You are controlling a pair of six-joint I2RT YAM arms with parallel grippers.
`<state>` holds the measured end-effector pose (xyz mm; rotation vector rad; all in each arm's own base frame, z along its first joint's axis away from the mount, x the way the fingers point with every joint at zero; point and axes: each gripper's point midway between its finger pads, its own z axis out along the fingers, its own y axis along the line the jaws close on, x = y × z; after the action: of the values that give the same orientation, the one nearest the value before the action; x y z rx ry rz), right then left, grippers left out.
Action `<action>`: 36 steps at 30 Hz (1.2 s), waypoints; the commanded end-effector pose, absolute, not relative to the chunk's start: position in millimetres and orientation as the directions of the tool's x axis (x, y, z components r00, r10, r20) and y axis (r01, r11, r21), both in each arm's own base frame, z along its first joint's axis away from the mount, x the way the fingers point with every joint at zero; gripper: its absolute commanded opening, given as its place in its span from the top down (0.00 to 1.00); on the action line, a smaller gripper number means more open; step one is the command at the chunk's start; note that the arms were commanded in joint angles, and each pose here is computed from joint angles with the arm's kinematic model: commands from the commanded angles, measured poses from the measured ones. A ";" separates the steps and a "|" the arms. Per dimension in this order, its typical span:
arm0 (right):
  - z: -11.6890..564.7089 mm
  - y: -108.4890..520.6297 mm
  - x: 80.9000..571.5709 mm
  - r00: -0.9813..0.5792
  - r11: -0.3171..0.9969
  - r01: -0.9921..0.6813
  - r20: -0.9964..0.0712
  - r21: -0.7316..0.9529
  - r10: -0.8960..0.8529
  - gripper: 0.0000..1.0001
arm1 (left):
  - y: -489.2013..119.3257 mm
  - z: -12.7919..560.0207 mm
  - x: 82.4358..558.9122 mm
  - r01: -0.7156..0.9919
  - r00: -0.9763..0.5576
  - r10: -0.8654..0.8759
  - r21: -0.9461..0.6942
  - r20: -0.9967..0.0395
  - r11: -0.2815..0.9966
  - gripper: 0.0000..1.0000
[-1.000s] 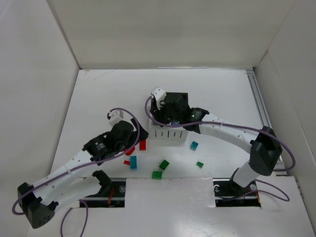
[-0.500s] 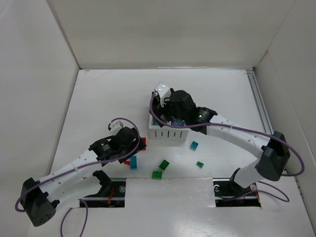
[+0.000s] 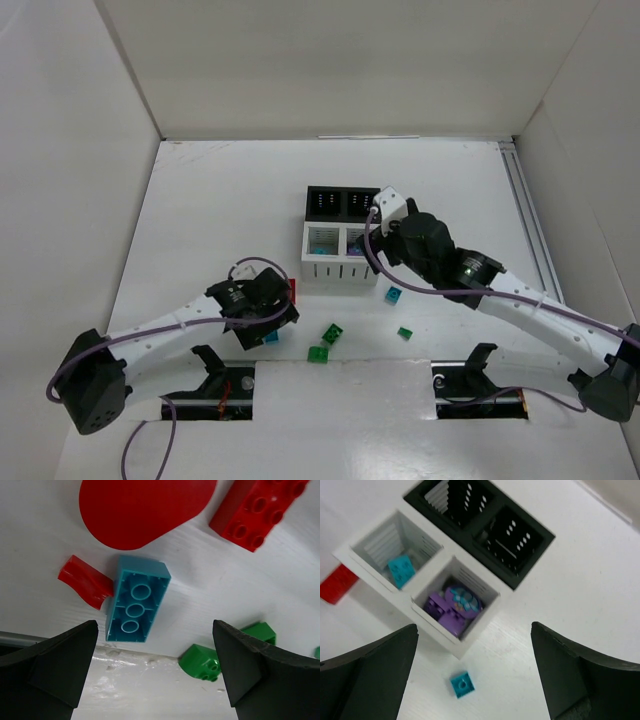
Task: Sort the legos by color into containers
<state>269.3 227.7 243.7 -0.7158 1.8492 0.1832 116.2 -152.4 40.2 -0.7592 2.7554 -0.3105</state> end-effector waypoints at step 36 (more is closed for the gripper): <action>197.0 105.7 262.4 -0.424 0.916 -0.354 -0.841 -0.187 -0.335 0.01 | -240.3 217.0 244.2 -0.106 -0.654 -0.436 -0.496 -0.618 0.862 0.80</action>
<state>268.9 109.3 206.6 -0.4730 2.0164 0.0216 210.3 -233.8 181.1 -0.4600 2.4032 -0.5186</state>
